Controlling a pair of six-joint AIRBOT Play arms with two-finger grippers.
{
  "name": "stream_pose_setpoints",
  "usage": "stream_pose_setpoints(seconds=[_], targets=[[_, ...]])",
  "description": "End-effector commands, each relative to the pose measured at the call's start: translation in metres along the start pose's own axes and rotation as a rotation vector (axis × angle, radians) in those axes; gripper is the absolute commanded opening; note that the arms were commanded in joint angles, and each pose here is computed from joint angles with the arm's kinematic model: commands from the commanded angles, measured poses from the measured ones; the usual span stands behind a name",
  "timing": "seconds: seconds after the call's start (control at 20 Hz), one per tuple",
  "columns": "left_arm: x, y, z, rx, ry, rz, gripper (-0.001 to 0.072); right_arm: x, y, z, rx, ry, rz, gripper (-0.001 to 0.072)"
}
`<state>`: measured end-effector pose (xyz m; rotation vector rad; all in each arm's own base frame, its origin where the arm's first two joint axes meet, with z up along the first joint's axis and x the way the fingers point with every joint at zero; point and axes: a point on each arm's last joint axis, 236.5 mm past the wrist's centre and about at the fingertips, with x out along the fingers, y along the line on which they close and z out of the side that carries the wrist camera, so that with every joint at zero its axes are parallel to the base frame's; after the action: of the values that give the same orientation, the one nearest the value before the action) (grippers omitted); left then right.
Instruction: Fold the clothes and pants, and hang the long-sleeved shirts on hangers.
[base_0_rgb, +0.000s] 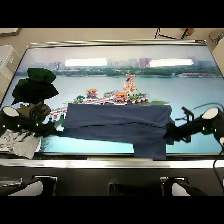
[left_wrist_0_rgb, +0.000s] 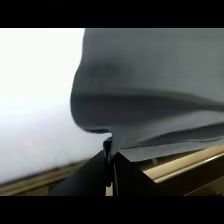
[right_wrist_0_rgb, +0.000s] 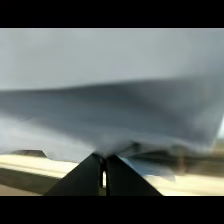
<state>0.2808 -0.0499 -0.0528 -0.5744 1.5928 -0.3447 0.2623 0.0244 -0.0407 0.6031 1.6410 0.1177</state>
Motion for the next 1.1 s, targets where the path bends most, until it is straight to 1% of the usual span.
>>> stream_pose_setpoints(seconds=[0.0, 0.15, 0.3, 0.45, 0.6, 0.7, 0.75, 0.8, 0.85, 0.9, 0.95, 1.0, 1.05], targets=[[-0.025, -0.032, 0.060, 0.027, -0.106, -0.074, 0.0021, -0.023, 0.036, 0.066, -0.091, -0.083, -0.015, 0.0042], [-0.023, -0.039, 0.103, 0.031, -0.097, -0.080, 0.0022, -0.018, 0.054, 0.123, -0.107, -0.108, -0.012, 0.0043], [-0.010, -0.035, 0.131, 0.001, -0.050, -0.088, 0.0022, -0.008, 0.058, 0.167, -0.103, -0.140, -0.010, 0.0044], [0.004, -0.025, 0.146, -0.047, -0.021, -0.093, 0.0022, 0.003, 0.054, 0.192, -0.076, -0.177, -0.008, 0.0045], [0.027, -0.013, 0.144, -0.089, 0.035, -0.096, 0.0026, 0.020, 0.053, 0.194, -0.032, -0.148, 0.020, 0.0046], [0.036, -0.010, 0.142, -0.104, 0.058, -0.100, 0.0114, 0.028, 0.062, 0.194, -0.010, -0.130, 0.075, 0.0048], [0.035, -0.011, 0.141, -0.105, 0.063, -0.102, 0.0261, 0.028, 0.069, 0.198, -0.003, -0.144, 0.105, 0.0058], [0.031, -0.012, 0.139, -0.100, 0.070, -0.105, 0.0462, 0.023, 0.075, 0.199, 0.006, -0.152, 0.132, 0.0143], [0.023, -0.012, 0.137, -0.093, 0.083, -0.112, 0.0598, 0.012, 0.080, 0.200, 0.013, -0.158, 0.163, 0.0307], [0.011, -0.012, 0.136, -0.087, 0.091, -0.121, 0.0659, -0.004, 0.078, 0.200, 0.003, -0.162, 0.179, 0.0513], [-0.003, -0.012, 0.135, -0.080, 0.090, -0.127, 0.0667, -0.021, 0.069, 0.200, -0.020, -0.172, 0.180, 0.0649], [-0.021, -0.011, 0.135, -0.069, 0.076, -0.128, 0.0667, -0.039, 0.051, 0.199, -0.015, -0.177, 0.179, 0.0687], [-0.037, -0.009, 0.137, -0.068, 0.043, -0.125, 0.0667, -0.051, 0.026, 0.195, 0.027, -0.168, 0.177, 0.0691]])
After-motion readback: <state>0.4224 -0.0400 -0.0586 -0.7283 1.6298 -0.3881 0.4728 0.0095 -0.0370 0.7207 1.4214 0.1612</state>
